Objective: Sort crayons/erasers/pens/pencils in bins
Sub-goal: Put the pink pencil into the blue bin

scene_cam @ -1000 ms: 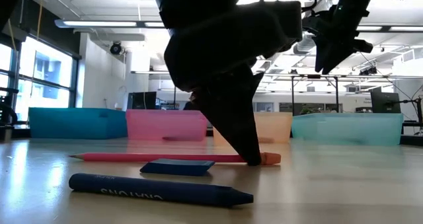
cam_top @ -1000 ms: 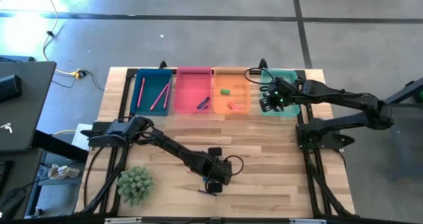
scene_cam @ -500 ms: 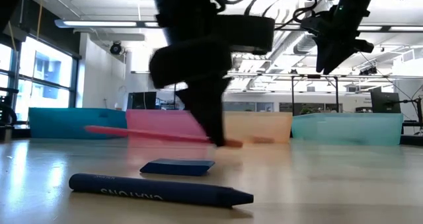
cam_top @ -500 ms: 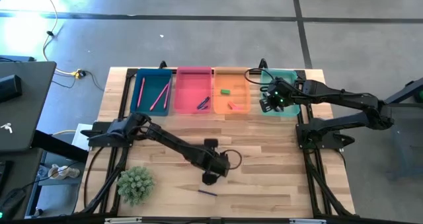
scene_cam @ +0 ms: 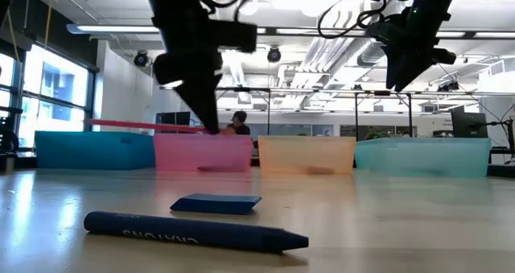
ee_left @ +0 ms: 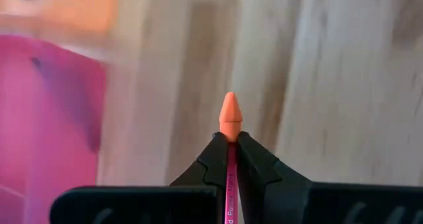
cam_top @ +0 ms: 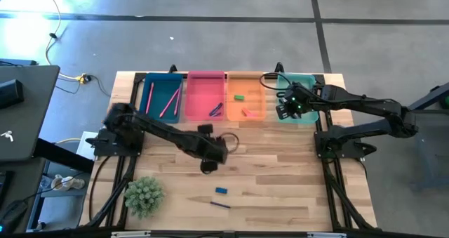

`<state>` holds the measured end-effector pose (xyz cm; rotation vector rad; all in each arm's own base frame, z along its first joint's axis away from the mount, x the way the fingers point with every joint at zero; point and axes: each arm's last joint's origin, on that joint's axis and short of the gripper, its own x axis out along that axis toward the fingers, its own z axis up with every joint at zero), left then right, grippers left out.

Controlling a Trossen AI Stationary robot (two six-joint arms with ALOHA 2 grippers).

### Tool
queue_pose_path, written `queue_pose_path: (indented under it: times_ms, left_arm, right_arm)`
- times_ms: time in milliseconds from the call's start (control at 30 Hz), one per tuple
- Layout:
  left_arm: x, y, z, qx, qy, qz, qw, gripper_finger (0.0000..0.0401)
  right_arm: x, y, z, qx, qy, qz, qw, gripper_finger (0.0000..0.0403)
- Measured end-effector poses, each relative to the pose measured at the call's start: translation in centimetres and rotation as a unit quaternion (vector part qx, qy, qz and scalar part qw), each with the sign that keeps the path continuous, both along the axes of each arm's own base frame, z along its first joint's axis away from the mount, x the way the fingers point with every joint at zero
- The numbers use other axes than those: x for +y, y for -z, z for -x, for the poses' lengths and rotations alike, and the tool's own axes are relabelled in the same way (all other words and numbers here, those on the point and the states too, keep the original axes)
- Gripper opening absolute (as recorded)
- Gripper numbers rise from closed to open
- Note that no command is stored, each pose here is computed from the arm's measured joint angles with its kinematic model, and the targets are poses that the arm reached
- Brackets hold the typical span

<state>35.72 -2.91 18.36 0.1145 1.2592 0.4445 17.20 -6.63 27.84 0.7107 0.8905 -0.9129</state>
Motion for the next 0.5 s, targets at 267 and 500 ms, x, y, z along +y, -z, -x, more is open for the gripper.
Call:
queue_pose_path:
  times_ms: [267,500]
  left_arm:
    - [5.7,-3.4,6.7,-0.067,-0.111,-0.027,0.991,0.0000]
    - [10.7,-6.4,12.1,-0.118,-0.191,-0.063,0.973,0.0000]
  right_arm:
    - [-0.1,0.0,-0.4,-0.012,0.000,0.004,1.000,0.0096]
    - [-0.1,0.0,-1.1,-0.031,-0.007,0.010,0.999,0.0096]
